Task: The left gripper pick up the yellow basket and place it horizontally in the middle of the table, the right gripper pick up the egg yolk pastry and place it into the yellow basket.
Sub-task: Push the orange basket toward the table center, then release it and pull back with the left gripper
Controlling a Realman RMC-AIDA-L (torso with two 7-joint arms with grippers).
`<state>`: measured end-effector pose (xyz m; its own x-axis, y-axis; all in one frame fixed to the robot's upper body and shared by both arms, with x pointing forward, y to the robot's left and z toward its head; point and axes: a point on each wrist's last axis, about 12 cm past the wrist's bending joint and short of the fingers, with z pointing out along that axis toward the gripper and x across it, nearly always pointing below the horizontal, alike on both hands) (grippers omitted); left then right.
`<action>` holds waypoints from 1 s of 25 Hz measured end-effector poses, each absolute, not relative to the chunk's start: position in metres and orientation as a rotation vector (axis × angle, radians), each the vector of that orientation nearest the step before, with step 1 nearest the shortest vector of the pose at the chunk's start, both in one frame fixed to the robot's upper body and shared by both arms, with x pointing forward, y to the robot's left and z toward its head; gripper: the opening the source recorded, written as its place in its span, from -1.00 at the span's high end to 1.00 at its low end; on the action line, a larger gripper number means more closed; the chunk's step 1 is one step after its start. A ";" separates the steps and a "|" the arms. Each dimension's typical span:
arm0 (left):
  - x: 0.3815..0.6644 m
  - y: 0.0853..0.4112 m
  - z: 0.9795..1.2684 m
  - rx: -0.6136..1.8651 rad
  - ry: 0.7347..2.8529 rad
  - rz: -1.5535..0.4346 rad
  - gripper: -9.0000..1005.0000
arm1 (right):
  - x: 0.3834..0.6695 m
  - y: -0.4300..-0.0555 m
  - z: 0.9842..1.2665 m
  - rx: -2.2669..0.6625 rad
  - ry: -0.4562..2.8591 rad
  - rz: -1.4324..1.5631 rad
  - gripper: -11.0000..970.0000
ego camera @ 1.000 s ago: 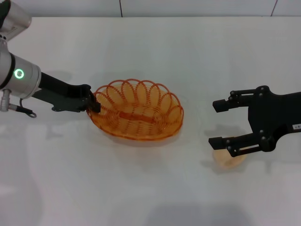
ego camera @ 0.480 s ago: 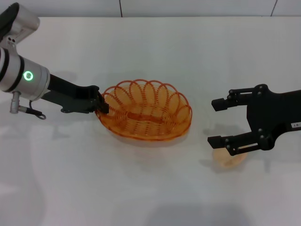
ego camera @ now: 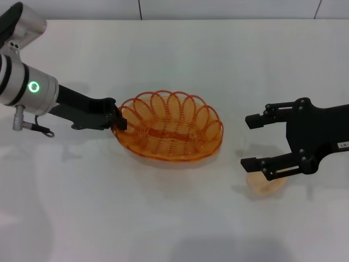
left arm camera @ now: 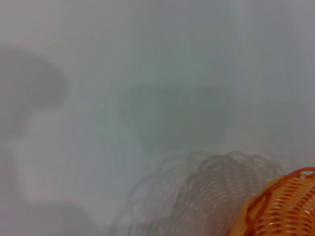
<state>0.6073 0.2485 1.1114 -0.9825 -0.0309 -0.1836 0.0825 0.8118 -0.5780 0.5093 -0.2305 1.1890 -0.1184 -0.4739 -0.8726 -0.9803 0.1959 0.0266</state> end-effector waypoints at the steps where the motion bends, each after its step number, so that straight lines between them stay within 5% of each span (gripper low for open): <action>1: 0.607 0.248 1.111 0.041 2.812 -0.912 0.80 | 0.509 -0.231 1.189 -1.380 1.711 0.841 -0.65; 21: 0.604 0.243 1.110 0.073 2.787 -1.004 0.79 | 0.509 -0.231 1.188 -1.378 1.713 0.843 -0.65; 25: 0.603 0.245 1.110 0.083 2.776 -1.025 0.56 | 0.510 -0.231 1.189 -1.376 1.712 0.840 -0.65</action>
<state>0.6025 0.2446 1.1104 -0.9821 -0.0102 -0.1881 0.1146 0.7604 -0.6392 0.5096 -0.2312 1.1889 -0.1210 -0.4721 -0.8732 -0.9795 0.1993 0.0279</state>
